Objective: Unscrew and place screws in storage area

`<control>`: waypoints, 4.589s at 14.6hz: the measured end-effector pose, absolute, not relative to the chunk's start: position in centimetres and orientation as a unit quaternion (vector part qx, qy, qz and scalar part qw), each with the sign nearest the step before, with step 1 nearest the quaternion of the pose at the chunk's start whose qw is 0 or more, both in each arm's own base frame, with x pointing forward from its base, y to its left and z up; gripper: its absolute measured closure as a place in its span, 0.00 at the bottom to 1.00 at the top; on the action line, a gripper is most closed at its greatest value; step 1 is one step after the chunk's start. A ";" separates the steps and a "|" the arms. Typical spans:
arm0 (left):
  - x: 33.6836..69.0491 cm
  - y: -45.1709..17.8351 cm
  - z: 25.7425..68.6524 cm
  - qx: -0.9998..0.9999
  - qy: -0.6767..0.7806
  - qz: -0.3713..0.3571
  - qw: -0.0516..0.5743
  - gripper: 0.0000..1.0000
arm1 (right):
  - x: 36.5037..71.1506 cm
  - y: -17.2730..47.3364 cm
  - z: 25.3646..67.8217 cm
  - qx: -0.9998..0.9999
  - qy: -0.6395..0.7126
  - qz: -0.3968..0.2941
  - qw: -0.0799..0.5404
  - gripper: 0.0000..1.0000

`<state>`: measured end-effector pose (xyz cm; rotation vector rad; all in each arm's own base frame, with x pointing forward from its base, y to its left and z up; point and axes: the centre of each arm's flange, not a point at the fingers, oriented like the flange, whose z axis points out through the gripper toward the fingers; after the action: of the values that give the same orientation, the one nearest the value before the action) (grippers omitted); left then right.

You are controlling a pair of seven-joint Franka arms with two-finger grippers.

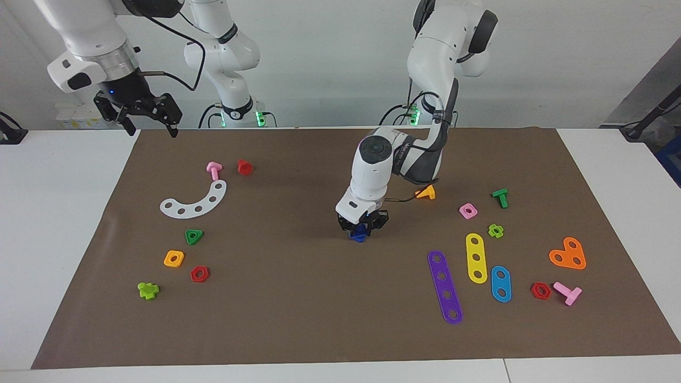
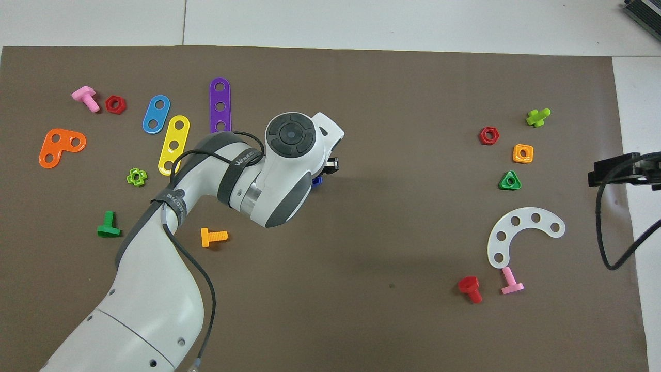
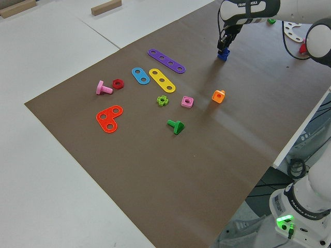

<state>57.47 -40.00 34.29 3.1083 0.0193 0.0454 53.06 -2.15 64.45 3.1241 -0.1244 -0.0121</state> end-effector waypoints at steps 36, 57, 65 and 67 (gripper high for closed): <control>59.3 5.3 43.6 0.997 -0.067 -0.036 0.021 0.00 | 59.7 42.8 33.6 0.997 -0.036 0.067 -0.019 0.03; 52.2 1.0 60.5 1.000 -0.020 0.001 0.002 0.01 | 58.5 43.8 30.7 0.998 0.000 0.061 -0.010 0.81; 52.3 0.8 60.7 1.000 -0.025 0.007 -0.009 0.03 | 63.6 25.8 42.6 0.996 -0.032 0.087 -0.004 0.81; 52.5 0.3 60.9 0.999 -0.030 0.019 -0.010 0.03 | 62.7 17.7 43.5 0.997 -0.022 0.074 0.004 0.81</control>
<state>52.55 0.28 60.89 3.1595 -0.0941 0.0614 62.69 17.68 43.52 3.1236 -0.0696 0.2303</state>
